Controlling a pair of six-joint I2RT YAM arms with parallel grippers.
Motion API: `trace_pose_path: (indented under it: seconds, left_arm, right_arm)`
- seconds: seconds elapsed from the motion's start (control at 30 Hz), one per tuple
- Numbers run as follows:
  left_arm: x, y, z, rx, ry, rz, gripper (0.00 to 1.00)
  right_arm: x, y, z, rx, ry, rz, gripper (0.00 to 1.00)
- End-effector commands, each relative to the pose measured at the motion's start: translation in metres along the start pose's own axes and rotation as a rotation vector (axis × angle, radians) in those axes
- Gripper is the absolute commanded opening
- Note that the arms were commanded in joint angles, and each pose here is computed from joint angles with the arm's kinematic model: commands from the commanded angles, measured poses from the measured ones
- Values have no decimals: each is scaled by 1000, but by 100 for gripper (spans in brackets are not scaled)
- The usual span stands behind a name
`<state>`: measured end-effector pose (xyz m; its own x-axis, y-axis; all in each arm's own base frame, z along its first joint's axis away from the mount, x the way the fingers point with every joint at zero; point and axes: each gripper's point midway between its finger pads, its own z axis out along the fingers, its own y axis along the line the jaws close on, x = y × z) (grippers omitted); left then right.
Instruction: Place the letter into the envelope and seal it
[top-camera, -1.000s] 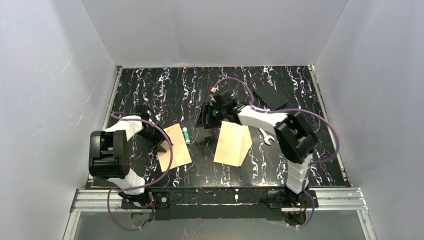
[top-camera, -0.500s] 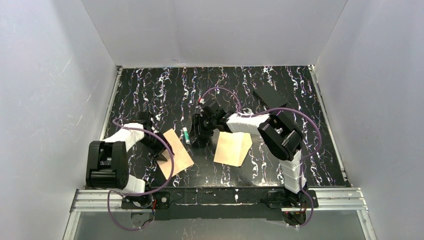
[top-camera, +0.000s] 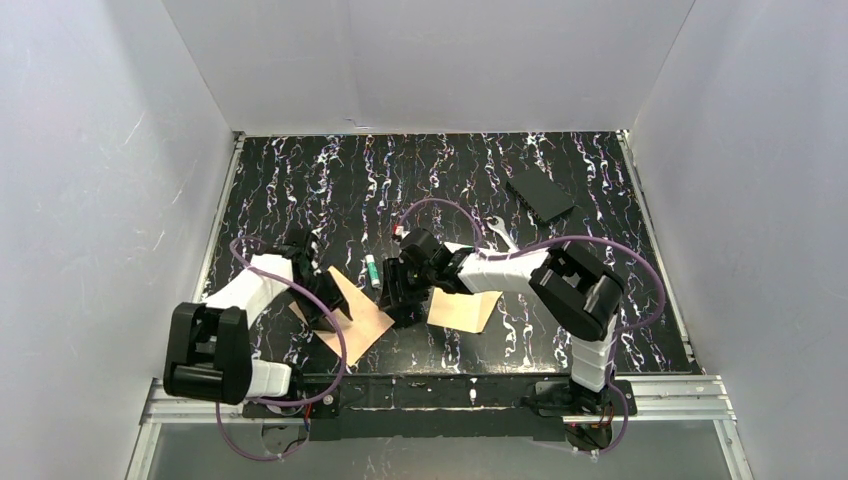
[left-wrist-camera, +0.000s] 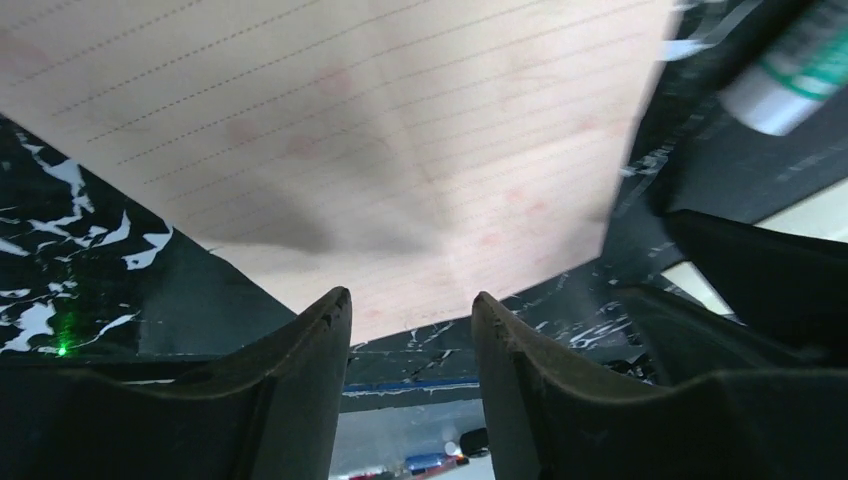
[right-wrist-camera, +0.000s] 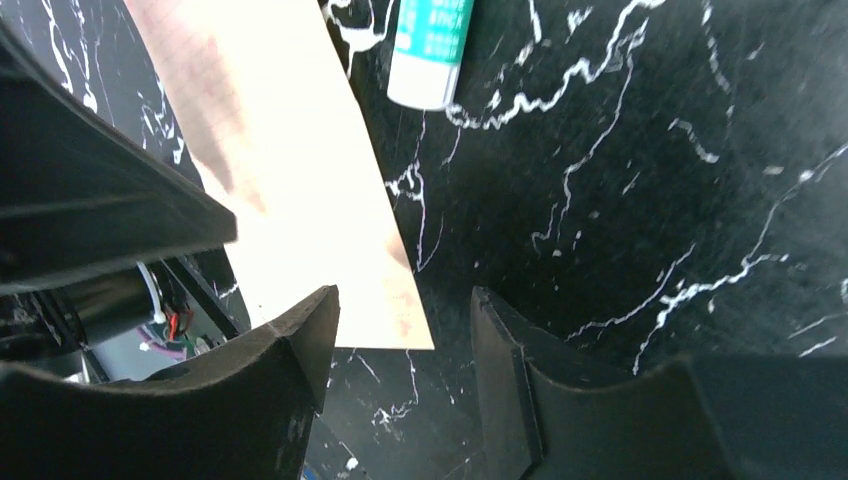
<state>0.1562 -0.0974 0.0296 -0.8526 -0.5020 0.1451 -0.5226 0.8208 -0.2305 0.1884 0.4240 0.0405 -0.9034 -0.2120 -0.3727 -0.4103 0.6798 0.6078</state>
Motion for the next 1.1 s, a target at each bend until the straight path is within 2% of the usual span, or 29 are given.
trace_pose_path:
  seconds: [0.0,0.13,0.27,0.37,0.53,0.83,1.07]
  left_arm:
    - [-16,-18,-42,36,-121,67,49]
    - [-31,-11,-70,-11,-268,68,56]
    - [-52,-10,-67,-30,-353,77,59]
    - [-64,-10,-52,-73,-320,67,57]
    - [-81,-5,-35,-135,-274,24,56]
    - [-80,-4,-14,-136,-183,16,51]
    - [-73,5,-5,-198,-89,18,50]
  right_arm:
    - [7,6,-10,2,-20,-5,59]
    - [9,7,-19,28,-35,24,59]
    - [11,14,-36,13,-85,176,63]
    - [20,38,-42,-82,-135,283,66]
    - [45,60,-35,-82,-168,377,70]
    - [65,40,-20,-55,-261,605,66]
    - [60,51,3,-122,-280,636,63]
